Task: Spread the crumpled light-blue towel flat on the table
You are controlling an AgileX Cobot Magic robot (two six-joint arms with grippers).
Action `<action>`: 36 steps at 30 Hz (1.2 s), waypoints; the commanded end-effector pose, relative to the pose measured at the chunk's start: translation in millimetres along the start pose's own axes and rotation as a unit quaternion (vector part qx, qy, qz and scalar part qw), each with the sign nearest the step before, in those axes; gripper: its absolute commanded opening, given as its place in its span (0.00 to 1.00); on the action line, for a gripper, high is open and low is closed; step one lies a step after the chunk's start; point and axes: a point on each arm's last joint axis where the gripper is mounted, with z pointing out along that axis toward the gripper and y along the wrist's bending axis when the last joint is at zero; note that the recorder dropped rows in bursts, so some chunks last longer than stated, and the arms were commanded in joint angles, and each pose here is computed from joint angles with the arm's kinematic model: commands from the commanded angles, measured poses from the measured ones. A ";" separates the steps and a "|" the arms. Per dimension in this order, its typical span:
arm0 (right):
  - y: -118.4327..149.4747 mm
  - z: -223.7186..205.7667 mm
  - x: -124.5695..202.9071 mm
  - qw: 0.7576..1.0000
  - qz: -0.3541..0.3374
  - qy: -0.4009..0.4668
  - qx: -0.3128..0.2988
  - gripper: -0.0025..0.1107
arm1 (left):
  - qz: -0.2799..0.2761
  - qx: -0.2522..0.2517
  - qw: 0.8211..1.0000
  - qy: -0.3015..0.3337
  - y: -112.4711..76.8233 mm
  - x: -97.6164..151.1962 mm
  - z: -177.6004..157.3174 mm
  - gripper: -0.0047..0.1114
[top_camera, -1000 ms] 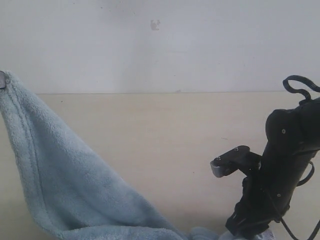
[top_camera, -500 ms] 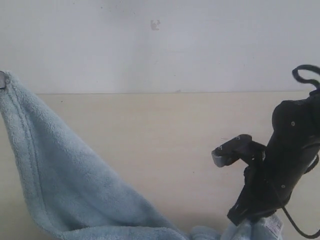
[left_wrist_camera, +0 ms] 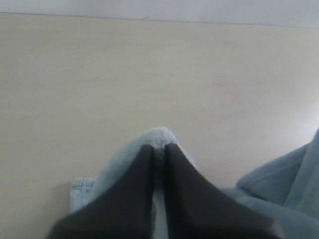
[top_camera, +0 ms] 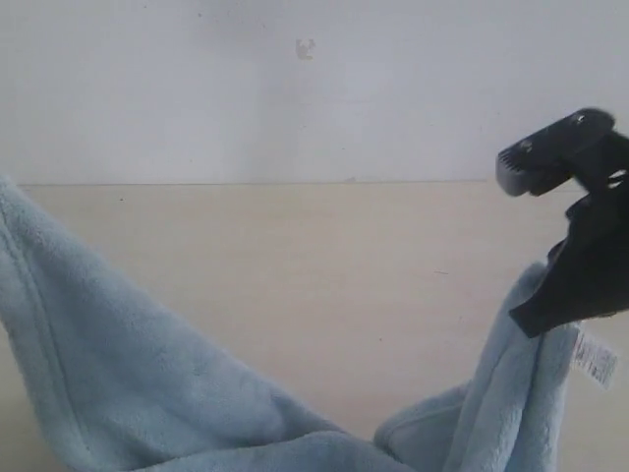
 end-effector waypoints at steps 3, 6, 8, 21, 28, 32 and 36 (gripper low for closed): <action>-13.1 -73.5 20.4 0.993 0.028 -0.086 0.075 0.02 | -0.007 -0.099 0.995 0.016 -8.4 17.3 -32.9 0.08; -13.5 -98.3 35.2 0.990 0.043 -0.106 0.087 0.02 | -0.010 -0.125 0.992 0.015 -11.7 23.9 -43.3 0.08; -13.0 -111.3 43.5 0.987 0.053 -0.121 0.090 0.02 | -0.026 -0.123 0.992 0.002 -17.1 26.7 -48.8 0.08; -13.8 -167.0 88.5 0.966 0.069 -0.207 0.139 0.02 | -0.033 -0.151 0.983 -0.100 -58.4 48.9 -106.7 0.08; -20.2 -181.0 105.2 0.950 0.117 -0.225 0.183 0.02 | -0.031 -0.297 0.953 -0.046 -46.1 70.9 -132.2 0.08; -20.9 -187.7 113.9 0.941 0.147 -0.240 0.189 0.02 | -0.007 -0.297 0.954 -0.044 -45.5 73.3 -135.4 0.08; -24.0 -196.9 127.0 0.929 0.160 -0.251 0.219 0.02 | 0.025 -0.327 0.944 -0.047 -41.3 76.9 -144.6 0.08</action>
